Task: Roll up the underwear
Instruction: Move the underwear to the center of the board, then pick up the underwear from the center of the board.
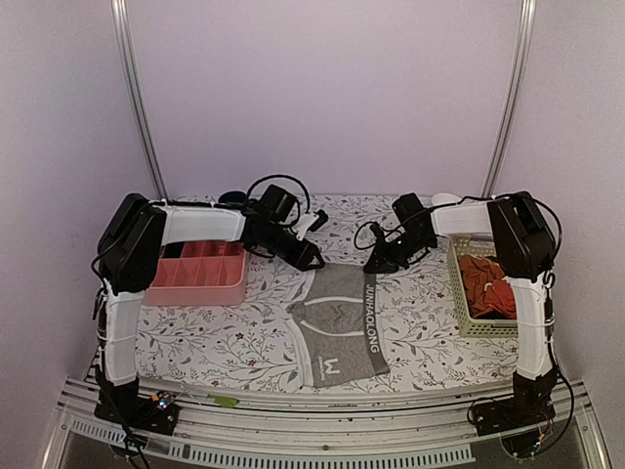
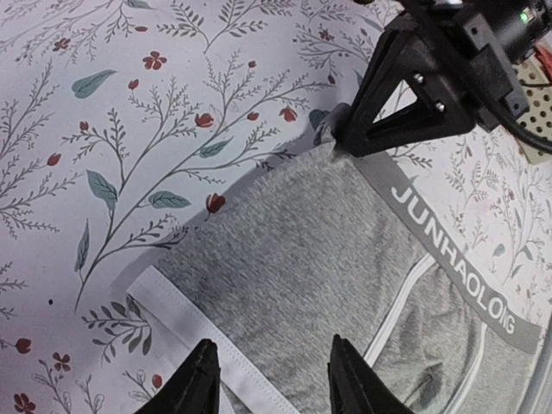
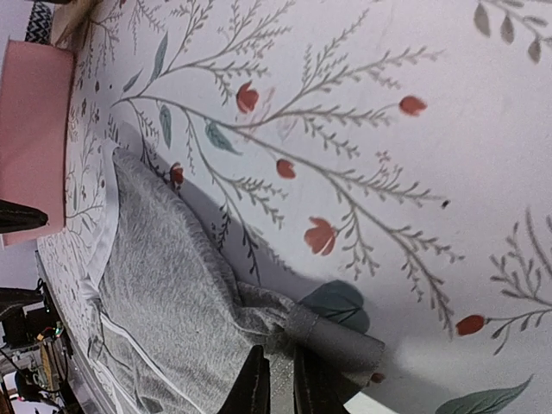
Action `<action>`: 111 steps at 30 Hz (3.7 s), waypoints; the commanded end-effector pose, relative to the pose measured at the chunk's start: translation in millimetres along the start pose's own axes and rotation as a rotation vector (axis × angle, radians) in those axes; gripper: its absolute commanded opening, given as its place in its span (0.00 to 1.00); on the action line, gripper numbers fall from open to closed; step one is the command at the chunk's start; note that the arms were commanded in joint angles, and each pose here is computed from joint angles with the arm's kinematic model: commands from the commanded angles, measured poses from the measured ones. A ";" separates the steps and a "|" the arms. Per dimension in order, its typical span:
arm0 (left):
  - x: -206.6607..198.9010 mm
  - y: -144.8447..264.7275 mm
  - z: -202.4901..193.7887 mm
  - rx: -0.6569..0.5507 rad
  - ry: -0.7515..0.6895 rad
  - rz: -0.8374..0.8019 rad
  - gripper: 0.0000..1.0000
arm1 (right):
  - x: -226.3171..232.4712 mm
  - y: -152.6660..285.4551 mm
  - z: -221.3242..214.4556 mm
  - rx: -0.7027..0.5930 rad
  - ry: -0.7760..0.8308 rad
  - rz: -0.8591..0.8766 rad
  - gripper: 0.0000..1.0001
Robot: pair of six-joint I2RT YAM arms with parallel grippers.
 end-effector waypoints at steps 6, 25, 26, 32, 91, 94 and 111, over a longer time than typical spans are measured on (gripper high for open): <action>32.7 -30.4 26.9 -0.002 0.022 0.053 0.53 | -20.4 -7.5 16.3 -0.015 -0.062 -0.030 0.16; 67.3 -17.3 38.7 0.009 -0.048 -0.203 0.52 | 4.4 40.3 54.5 -0.140 0.398 -0.030 0.52; 67.5 -17.6 38.5 0.014 -0.057 -0.208 0.51 | 3.2 40.9 54.1 -0.136 0.417 -0.022 0.52; 71.3 -27.1 35.6 0.050 -0.055 -0.218 0.49 | -9.1 31.4 47.8 -0.066 0.480 -0.004 0.52; 71.8 -67.5 5.7 0.155 -0.082 -0.209 0.11 | -38.3 15.5 47.0 -0.050 0.509 0.056 0.38; 74.6 -65.8 7.9 0.147 -0.073 -0.204 0.07 | -41.2 11.4 42.3 -0.042 0.492 0.089 0.37; 78.6 -59.7 15.0 0.112 -0.034 -0.232 0.00 | -37.6 -8.4 26.0 -0.019 0.435 0.227 0.29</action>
Point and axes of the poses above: each gripper's point midway between its finger pads, its own y axis back along the fingers, its own x axis along the line the jaws close on, z = x × y, the point moved 8 cm from there along y, back along the fingers, and after that the axes turned 12 degrees about y, right-handed, at the moved point
